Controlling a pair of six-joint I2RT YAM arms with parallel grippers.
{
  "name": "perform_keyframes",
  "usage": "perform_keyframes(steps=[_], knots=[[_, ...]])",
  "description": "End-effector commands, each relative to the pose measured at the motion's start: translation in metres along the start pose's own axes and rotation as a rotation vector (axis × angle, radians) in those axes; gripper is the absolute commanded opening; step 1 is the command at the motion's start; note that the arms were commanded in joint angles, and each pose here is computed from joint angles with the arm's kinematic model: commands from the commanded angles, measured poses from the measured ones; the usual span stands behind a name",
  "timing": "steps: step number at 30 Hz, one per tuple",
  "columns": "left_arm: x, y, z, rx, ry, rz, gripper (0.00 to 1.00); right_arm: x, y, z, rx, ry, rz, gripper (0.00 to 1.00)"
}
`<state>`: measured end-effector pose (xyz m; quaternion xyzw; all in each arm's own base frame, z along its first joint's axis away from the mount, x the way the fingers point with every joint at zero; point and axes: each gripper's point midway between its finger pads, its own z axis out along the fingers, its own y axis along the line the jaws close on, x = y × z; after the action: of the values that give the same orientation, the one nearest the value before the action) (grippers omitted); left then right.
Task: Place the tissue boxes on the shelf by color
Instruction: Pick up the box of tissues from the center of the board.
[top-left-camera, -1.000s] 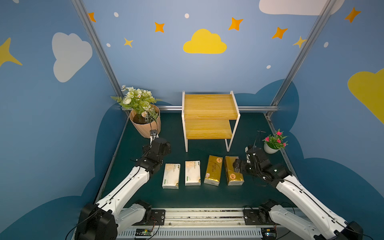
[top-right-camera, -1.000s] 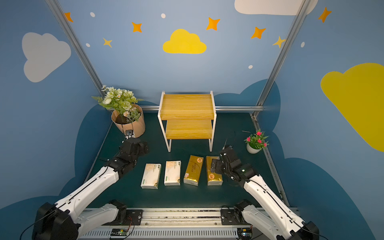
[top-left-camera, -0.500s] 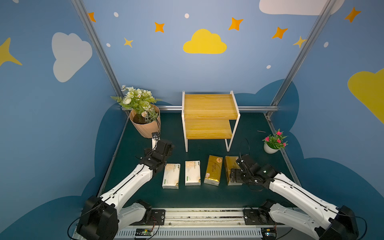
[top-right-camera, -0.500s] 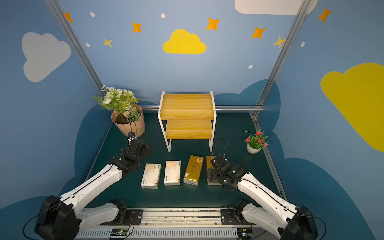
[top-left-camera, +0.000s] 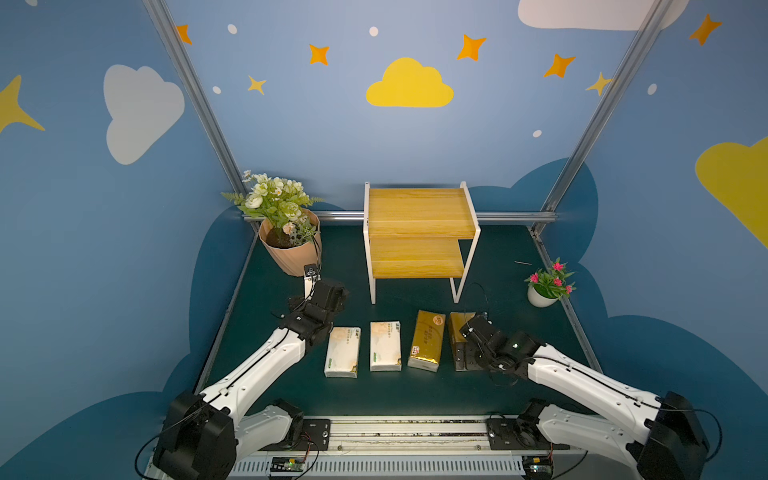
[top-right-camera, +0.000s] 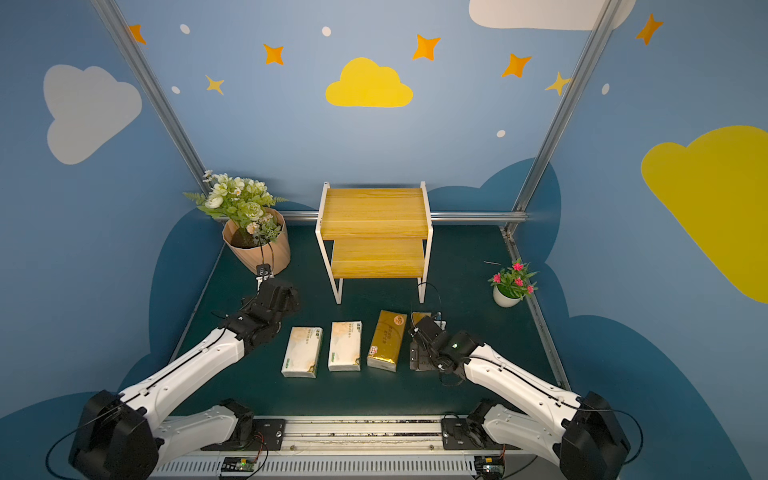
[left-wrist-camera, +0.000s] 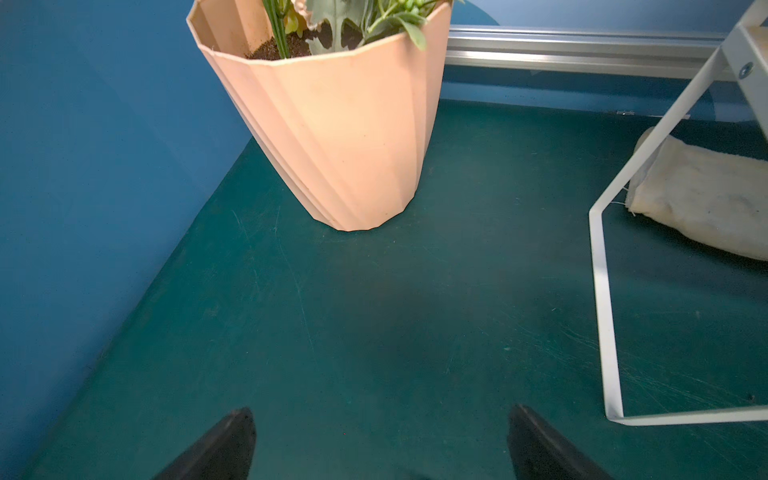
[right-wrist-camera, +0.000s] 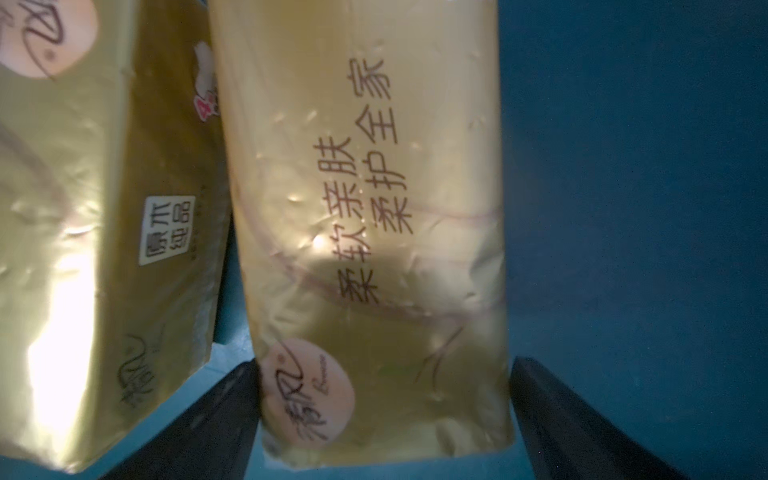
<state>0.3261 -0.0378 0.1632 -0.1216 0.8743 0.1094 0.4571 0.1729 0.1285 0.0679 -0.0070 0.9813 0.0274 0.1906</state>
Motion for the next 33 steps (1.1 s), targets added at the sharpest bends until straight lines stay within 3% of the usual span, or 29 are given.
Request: perform_keyframes(steps=[1,9,21,25,26,27,29,33], knots=[[-0.004,-0.001,0.001,-0.003,-0.016,0.022,1.00,-0.003,0.002,0.004,0.001,-0.036,0.022,0.98],[0.002,-0.001,0.001,-0.007,0.025,0.066,1.00,0.000,0.004,0.012,0.001,-0.062,0.052,0.98],[0.005,-0.007,0.003,0.024,0.034,0.042,1.00,-0.001,-0.006,0.023,0.064,-0.113,0.105,0.97],[0.006,-0.007,0.003,0.026,0.035,0.043,1.00,0.007,-0.013,0.027,0.085,-0.103,0.117,0.81],[0.006,-0.008,0.003,0.027,0.035,0.042,1.00,0.009,-0.015,0.027,0.089,-0.101,0.123,0.74],[0.006,-0.008,0.003,0.028,0.035,0.042,1.00,0.011,-0.017,0.028,0.091,-0.101,0.130,0.59],[0.007,-0.009,0.003,0.031,0.039,0.045,1.00,0.014,-0.020,0.027,0.096,-0.099,0.139,0.44],[0.009,-0.010,0.004,0.032,0.051,0.042,1.00,0.018,-0.023,0.021,0.094,-0.095,0.132,0.36]])
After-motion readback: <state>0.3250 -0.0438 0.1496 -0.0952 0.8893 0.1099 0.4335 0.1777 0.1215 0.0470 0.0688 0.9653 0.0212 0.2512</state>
